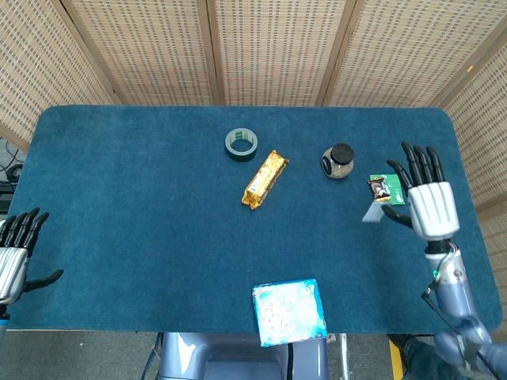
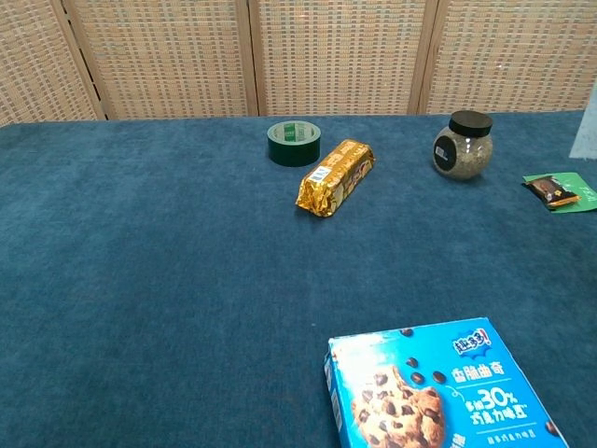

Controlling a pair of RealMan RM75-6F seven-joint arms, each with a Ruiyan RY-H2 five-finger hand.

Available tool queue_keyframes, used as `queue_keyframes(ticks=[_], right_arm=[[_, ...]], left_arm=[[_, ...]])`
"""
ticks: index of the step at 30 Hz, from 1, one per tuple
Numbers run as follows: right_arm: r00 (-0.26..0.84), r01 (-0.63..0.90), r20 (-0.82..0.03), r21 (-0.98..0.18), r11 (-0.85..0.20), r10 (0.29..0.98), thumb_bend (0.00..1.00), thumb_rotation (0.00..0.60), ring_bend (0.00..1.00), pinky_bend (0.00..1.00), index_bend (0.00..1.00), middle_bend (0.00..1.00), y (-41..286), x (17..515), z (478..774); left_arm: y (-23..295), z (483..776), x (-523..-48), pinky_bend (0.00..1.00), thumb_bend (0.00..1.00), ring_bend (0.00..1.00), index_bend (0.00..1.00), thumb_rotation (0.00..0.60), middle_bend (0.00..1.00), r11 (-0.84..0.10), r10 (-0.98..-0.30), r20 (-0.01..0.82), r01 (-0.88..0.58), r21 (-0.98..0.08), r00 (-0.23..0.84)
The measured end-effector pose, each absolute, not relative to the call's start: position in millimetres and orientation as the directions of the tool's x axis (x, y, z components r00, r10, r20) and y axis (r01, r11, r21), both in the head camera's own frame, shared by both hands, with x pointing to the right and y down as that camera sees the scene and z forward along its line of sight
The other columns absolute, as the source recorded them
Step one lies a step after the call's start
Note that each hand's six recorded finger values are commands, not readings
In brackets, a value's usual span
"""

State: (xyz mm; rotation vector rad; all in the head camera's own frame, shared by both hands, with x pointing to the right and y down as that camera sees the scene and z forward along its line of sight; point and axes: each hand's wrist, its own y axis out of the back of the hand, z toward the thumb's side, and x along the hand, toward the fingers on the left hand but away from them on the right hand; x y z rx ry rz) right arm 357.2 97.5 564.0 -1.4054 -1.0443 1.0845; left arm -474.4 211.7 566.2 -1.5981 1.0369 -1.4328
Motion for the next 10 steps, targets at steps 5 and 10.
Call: queue_keyframes(ticks=[5,10], right_arm=[[0.184,0.07,-0.162,-0.982,-0.178,0.969,0.0,0.6,0.0,0.0,0.05,0.0,149,372,554],[0.119,0.09,-0.192,-0.975,-0.203,0.974,0.0,0.6,0.0,0.0,0.05,0.0,185,390,546]], left_arm=[[213,560,-475,0.0,0.0,0.0,0.0,0.6,0.0,-0.388,-0.921,0.385,-0.099,-0.916,0.054],[215,554,-474,0.0,0.0,0.0,0.0,0.6,0.0,-0.373,-0.928,0.368,-0.109,-0.922,0.061]])
